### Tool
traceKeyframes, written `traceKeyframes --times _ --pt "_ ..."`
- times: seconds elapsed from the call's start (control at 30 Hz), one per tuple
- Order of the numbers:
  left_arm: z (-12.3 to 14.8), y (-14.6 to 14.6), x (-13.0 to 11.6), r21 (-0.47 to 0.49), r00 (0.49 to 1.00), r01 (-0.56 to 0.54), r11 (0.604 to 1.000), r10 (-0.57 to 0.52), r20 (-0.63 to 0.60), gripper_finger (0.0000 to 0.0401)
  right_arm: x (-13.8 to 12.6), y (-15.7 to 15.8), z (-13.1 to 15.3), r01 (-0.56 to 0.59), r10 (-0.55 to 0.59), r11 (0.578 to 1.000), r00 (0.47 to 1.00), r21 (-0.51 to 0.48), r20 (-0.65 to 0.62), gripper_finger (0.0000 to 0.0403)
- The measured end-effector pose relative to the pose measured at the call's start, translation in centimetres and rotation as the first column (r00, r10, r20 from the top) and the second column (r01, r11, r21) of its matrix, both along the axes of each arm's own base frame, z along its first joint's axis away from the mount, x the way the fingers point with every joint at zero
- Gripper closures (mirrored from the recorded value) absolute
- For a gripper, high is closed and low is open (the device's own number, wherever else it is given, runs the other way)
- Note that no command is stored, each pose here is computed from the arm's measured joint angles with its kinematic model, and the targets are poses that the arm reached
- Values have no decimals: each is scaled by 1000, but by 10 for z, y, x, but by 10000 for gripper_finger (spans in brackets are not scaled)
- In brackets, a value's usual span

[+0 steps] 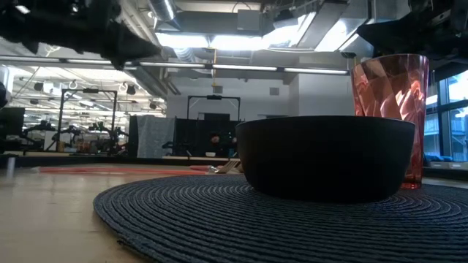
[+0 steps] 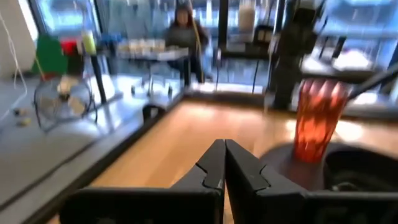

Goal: Pick & Place Utensil
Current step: Put the orange straw into the orange cup

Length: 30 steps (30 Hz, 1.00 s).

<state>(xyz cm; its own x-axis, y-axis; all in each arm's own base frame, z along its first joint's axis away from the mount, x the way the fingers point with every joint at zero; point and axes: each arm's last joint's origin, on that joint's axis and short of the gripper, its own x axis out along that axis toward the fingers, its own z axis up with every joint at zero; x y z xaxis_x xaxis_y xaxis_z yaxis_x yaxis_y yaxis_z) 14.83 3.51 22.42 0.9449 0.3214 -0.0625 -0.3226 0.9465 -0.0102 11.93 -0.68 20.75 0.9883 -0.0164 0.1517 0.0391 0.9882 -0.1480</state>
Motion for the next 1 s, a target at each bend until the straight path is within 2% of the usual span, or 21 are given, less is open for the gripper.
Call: traceKeyframes --times 0.13,0.33,0.5,0.6,0.7,0.83,1.0 --pt "4 4 12 -47 988 -42 998 34 -152 400 0 0 0 2 -2 1000 1000 -9 2 399" --pt "6 10 33 -108 928 -136 985 89 -362 400 0 -1 0 37 -37 999 999 -16 -2 386" --pt "-4 14 55 -146 865 -164 976 71 -497 400 0 -3 -1 106 -106 994 994 -11 -8 385" --pt "-14 12 70 -175 826 -144 974 21 -564 400 0 -4 -1 136 -136 991 991 -7 -14 393" --pt "-24 5 86 -155 788 -136 978 12 -616 396 0 -4 -2 141 -141 990 990 -1 -28 399" --pt "-37 -4 105 -111 730 -131 985 20 -683 372 0 -4 -2 136 -136 990 990 32 -26 395" --pt "-44 -7 125 -106 637 -121 987 -5 -771 313 0 -4 -2 134 -133 990 991 53 -22 380"
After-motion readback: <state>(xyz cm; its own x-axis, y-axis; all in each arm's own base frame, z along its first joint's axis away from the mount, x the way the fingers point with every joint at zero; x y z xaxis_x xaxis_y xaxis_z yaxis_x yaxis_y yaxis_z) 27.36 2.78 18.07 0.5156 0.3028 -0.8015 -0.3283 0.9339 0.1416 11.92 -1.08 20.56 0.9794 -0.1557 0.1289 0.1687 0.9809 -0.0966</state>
